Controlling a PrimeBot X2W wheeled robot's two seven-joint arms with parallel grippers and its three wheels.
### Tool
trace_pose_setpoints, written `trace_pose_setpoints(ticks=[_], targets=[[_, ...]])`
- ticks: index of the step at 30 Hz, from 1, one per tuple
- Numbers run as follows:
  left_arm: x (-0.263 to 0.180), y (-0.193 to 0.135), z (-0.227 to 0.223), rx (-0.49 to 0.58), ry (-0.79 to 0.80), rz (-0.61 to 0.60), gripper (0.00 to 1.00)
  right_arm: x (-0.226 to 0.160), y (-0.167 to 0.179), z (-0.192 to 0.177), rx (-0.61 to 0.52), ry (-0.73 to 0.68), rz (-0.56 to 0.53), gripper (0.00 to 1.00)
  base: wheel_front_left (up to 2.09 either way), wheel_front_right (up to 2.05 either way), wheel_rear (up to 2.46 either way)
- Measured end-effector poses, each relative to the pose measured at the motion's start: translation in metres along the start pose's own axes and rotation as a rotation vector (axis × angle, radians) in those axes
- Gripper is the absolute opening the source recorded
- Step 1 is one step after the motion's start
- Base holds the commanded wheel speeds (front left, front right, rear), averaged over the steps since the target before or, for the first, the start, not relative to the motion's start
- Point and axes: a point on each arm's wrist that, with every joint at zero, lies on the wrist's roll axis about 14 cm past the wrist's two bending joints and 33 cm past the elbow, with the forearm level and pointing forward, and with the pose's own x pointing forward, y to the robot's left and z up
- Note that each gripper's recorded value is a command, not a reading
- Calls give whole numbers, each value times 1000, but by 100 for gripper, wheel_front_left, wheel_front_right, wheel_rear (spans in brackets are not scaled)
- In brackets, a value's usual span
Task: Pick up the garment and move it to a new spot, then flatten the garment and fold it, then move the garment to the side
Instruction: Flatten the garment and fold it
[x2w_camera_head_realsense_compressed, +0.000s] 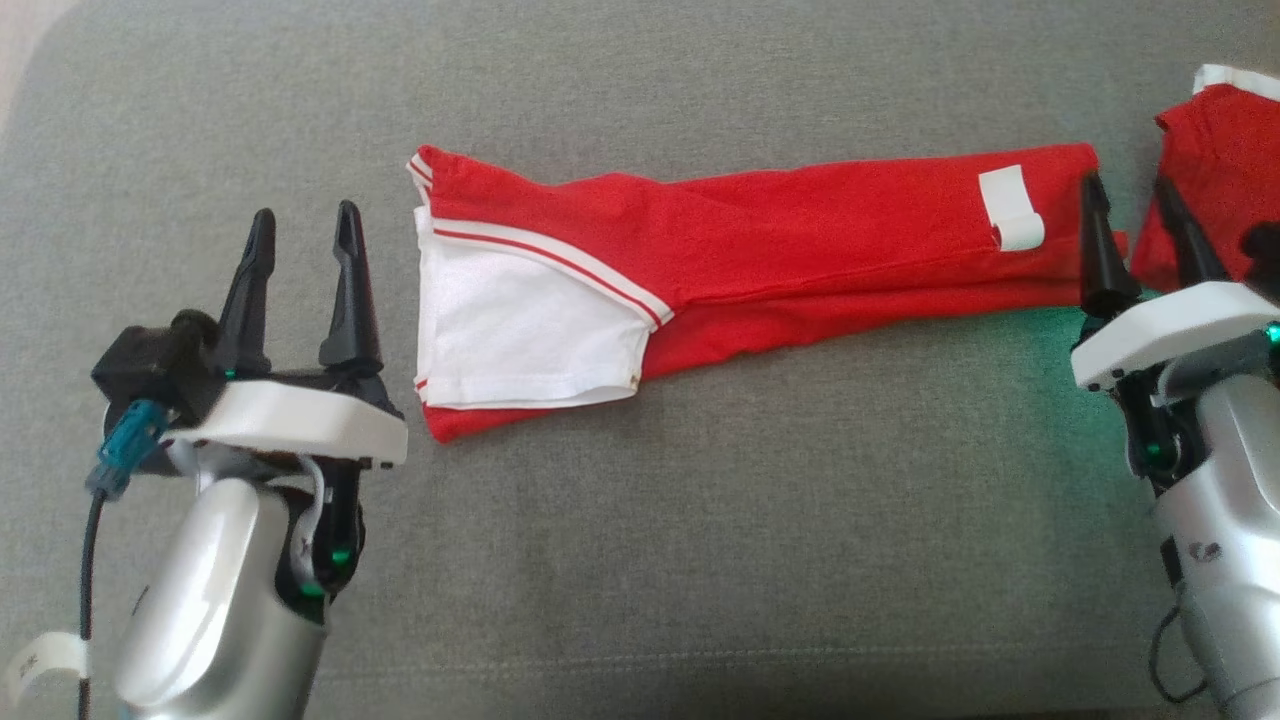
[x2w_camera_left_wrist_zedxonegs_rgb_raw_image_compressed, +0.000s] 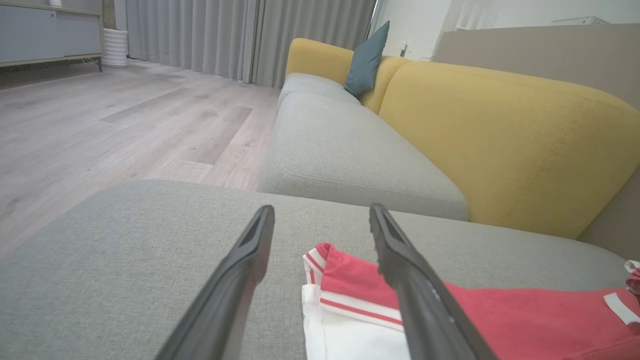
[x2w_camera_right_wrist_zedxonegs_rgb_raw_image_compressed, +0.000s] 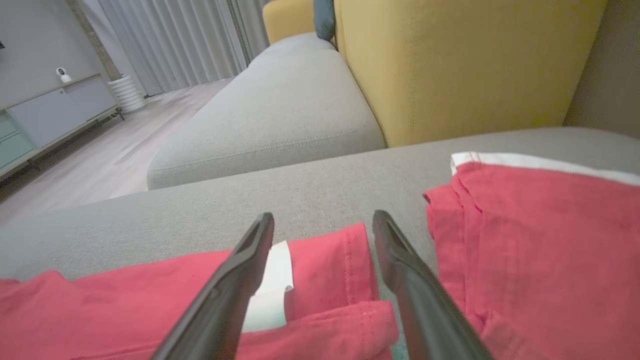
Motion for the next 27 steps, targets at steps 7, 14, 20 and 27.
trace_pose_setpoints(ticks=[7,14,20,27], targets=[[-2,6,-8,18,11,-8,100,-1,-13,-42,109,140,-101,100,0,0,0],[-2,14,-16,21,25,7,100,4,-16,-69,158,237,-149,100,0,0,0],[-2,21,-24,22,40,23,100,12,-11,-79,155,284,-147,100,0,0,0],[-1,22,-24,24,38,24,100,13,-6,-77,146,296,-134,0,0,0,0]])
